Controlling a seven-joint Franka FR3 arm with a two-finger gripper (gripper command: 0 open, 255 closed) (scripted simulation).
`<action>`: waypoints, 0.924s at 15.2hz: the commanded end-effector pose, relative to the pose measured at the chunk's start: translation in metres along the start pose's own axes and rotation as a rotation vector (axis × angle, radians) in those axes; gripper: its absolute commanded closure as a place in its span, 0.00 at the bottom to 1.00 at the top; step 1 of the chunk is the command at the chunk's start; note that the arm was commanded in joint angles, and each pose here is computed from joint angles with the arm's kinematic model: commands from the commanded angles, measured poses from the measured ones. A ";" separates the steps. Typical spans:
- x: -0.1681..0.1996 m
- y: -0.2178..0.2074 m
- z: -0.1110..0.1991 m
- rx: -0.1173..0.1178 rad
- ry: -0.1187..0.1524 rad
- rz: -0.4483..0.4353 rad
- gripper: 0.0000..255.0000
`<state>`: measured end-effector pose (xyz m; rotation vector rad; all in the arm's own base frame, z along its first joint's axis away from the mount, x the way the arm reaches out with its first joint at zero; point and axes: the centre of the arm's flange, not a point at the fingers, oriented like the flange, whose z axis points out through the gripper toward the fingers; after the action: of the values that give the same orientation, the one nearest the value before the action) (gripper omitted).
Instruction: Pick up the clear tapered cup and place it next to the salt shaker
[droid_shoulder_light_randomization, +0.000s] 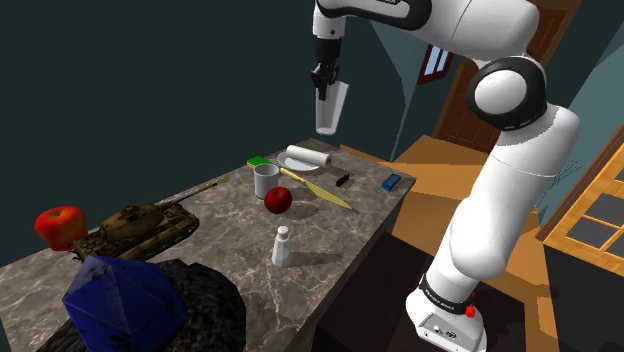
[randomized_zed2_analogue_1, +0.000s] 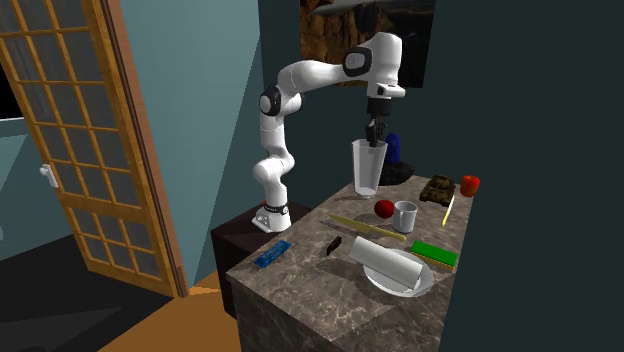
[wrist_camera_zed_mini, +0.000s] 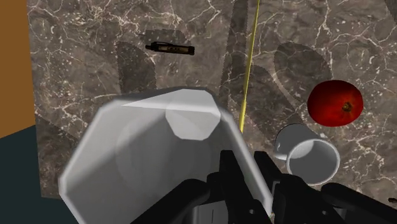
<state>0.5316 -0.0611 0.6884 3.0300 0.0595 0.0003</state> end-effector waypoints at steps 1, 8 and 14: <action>0.000 -0.027 -0.001 -0.001 0.001 0.002 1.00; 0.002 -0.119 -0.002 -0.001 0.001 0.002 1.00; 0.003 -0.198 -0.004 -0.001 0.001 0.002 1.00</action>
<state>0.5296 0.1214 0.6719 3.0294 0.0586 0.0006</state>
